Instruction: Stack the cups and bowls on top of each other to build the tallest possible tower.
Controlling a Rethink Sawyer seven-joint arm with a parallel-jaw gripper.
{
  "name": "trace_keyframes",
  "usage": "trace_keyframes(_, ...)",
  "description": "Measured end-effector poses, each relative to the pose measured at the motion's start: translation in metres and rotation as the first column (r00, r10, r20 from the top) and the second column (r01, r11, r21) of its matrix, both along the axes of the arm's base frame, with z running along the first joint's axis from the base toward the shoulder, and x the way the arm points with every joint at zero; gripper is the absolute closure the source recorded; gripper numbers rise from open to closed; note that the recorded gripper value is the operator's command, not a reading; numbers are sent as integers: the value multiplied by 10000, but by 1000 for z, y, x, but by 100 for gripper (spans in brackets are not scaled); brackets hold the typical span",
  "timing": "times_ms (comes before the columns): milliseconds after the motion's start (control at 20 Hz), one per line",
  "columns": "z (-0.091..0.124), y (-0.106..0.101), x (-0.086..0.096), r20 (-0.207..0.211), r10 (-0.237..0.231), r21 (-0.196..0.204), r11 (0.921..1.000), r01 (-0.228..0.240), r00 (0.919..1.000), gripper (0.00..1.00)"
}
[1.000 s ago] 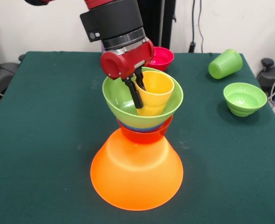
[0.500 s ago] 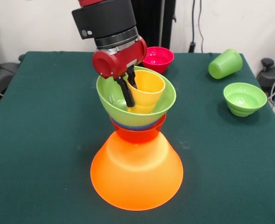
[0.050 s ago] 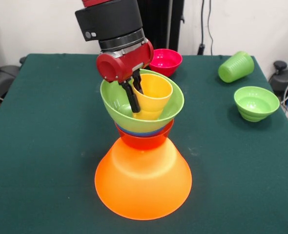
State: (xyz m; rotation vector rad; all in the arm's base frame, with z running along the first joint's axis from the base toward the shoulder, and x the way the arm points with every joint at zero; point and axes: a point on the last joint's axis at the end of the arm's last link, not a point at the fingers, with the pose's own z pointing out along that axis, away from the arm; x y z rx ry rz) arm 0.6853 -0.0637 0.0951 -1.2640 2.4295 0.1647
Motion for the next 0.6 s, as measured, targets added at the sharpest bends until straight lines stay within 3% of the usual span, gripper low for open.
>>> trace_keyframes(600, 0, 3, 3, 11, 45, -170, 9998, -44, 10000, 100)
